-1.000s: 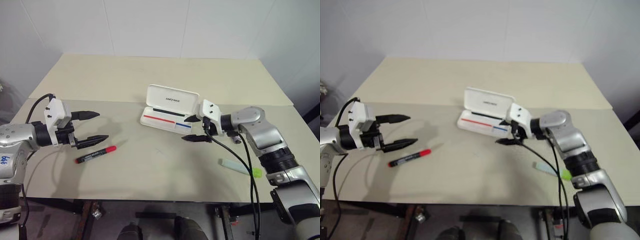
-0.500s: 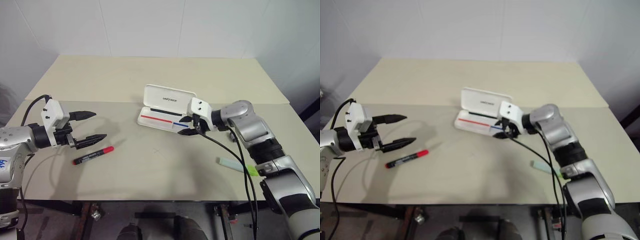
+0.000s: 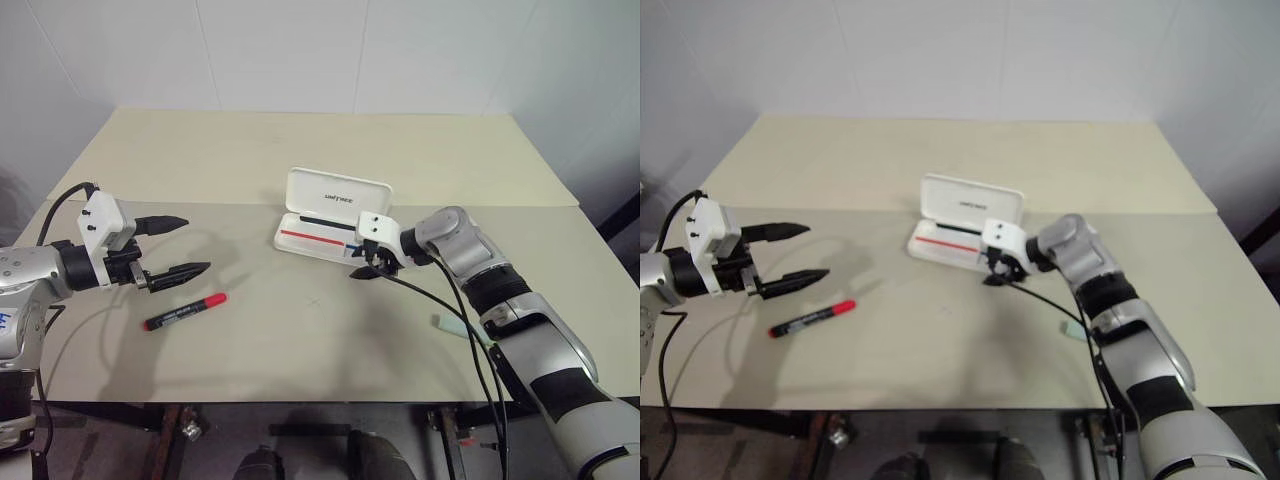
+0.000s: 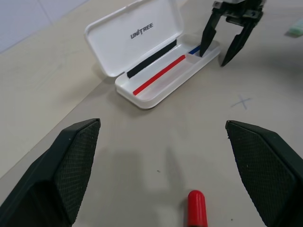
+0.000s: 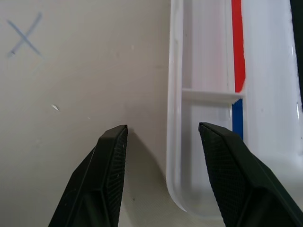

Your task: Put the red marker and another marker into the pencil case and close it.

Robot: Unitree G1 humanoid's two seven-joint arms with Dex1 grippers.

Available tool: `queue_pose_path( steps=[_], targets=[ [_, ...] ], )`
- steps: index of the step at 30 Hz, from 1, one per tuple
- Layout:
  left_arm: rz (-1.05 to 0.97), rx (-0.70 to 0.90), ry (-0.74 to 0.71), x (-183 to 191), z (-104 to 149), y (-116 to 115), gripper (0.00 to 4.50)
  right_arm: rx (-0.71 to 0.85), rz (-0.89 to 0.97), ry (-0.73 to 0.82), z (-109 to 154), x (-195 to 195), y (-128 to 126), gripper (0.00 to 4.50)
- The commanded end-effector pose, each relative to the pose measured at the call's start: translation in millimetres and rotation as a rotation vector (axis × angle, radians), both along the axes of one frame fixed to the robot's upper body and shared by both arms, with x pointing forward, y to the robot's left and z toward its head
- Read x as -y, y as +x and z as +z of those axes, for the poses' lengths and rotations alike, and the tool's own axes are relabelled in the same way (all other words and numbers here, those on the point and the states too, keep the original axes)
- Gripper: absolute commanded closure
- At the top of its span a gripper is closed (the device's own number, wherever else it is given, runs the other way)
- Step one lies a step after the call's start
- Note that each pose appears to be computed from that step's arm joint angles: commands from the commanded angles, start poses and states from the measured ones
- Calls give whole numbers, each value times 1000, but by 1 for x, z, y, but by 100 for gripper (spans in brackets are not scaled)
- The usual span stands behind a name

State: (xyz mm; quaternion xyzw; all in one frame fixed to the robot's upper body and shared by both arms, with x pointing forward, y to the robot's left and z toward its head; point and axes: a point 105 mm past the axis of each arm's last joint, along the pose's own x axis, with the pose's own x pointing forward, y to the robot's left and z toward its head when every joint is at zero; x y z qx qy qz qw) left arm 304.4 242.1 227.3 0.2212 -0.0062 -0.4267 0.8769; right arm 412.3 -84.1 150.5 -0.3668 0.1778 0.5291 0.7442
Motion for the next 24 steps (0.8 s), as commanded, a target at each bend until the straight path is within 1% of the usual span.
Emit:
queue_pose_path(
  steps=[1,3,6,11,12,20,24],
  targets=[
    [5,51,6,0,12,-5,0,37,-6,-36,6,1,6,198],
    [6,52,5,0,12,-5,0,34,-7,-42,6,1,7,198],
    [7,64,1,1,14,-5,0,44,2,-81,6,-2,10,257],
    [10,75,-3,2,16,-4,0,43,40,-127,6,-6,9,425],
    [12,77,-4,2,16,-4,0,43,44,-127,7,-8,9,449],
    [15,84,-6,3,17,-4,0,54,54,-108,10,-15,9,449],
    [14,87,-5,2,19,-4,0,75,110,-70,29,-18,4,449]
  ],
)
